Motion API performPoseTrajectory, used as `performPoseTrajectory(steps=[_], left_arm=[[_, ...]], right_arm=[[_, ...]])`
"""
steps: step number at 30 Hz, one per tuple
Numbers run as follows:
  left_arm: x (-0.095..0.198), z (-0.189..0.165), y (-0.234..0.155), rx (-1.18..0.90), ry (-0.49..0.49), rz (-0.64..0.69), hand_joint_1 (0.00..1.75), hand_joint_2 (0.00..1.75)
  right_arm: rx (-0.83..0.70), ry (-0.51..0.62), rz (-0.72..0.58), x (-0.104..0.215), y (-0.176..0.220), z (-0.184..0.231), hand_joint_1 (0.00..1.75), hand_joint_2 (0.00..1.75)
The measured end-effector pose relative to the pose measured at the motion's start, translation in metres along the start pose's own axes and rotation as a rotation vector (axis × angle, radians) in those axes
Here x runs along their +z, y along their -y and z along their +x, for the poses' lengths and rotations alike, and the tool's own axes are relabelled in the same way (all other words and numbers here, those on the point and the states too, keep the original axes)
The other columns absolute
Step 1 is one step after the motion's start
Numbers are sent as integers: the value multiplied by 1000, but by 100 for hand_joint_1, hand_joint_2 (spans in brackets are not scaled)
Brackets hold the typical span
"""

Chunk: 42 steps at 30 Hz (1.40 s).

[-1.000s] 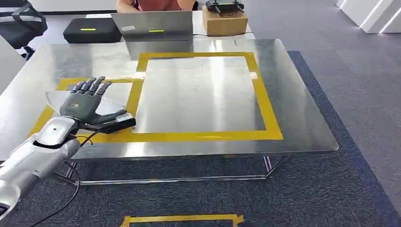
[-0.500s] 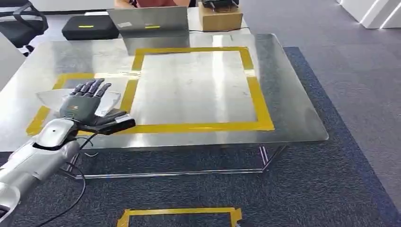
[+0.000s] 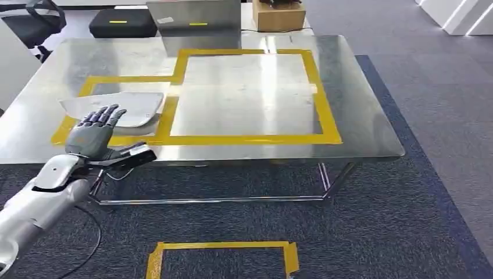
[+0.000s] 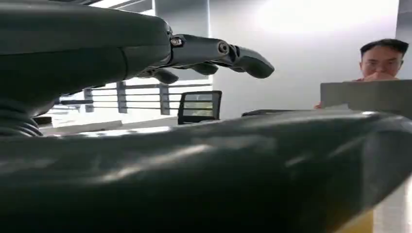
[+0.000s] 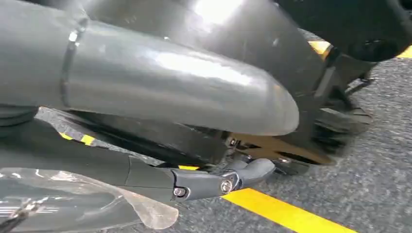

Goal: Take the parts from the cabinet and place them on the table.

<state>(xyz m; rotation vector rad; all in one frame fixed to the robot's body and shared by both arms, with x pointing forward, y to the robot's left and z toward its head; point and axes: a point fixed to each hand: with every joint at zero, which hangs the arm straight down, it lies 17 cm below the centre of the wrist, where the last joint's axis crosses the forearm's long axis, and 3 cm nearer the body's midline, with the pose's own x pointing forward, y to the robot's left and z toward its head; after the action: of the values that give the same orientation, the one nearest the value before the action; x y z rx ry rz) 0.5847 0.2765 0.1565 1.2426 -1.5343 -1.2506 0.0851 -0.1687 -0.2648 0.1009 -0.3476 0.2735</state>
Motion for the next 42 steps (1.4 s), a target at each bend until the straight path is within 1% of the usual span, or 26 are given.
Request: performPoseTrajectory(steps=[3,12,16,20,23,24,26,28,30,31,34,36,37,38,39,42], left_arm=[[2,-1,0,5,0,5,0,0],[23,-11,8,38,-15,17,0,0],[21,-13,-3,43,-17,44,0,0],[28,-18,2,85,-34,39,0,0],[36,-18,10,184,-42,12,0,0],[41,-17,18,237,-49,-13,0,0],[62,-14,42,384,-72,-75,0,0],[86,-6,68,579,-111,-138,0,0],[105,-1,83,687,-138,-164,0,0],[113,1,91,755,-156,-183,0,0],[151,11,122,1037,-242,-267,0,0],[186,14,148,1198,-321,-313,0,0],[208,9,165,1257,-377,-333,0,175],[230,4,180,1305,-440,-344,0,175],[238,2,185,1320,-461,-347,0,175],[241,1,187,1325,-469,-348,0,175]], right_arm=[[-1,2,1,0,-1,-1,0,0],[-4,8,2,0,-2,1,0,0],[-5,11,1,0,-1,3,0,0],[-10,3,-3,0,0,0,0,0],[-22,1,-6,0,0,0,0,0],[-27,1,-8,0,1,0,0,0],[-41,-1,-12,0,1,-1,0,0],[-57,-7,-18,1,1,-5,0,0],[-67,-13,-19,2,0,-9,0,0],[-76,-14,-22,2,1,-10,0,175],[-105,-14,-36,2,3,-12,0,175],[-131,-14,-50,2,4,-12,0,175],[-148,-11,-60,2,6,-11,0,175],[-163,-14,-70,2,8,-13,0,175],[-169,-13,-74,2,8,-13,0,175],[-171,-13,-75,2,8,-13,0,175]])
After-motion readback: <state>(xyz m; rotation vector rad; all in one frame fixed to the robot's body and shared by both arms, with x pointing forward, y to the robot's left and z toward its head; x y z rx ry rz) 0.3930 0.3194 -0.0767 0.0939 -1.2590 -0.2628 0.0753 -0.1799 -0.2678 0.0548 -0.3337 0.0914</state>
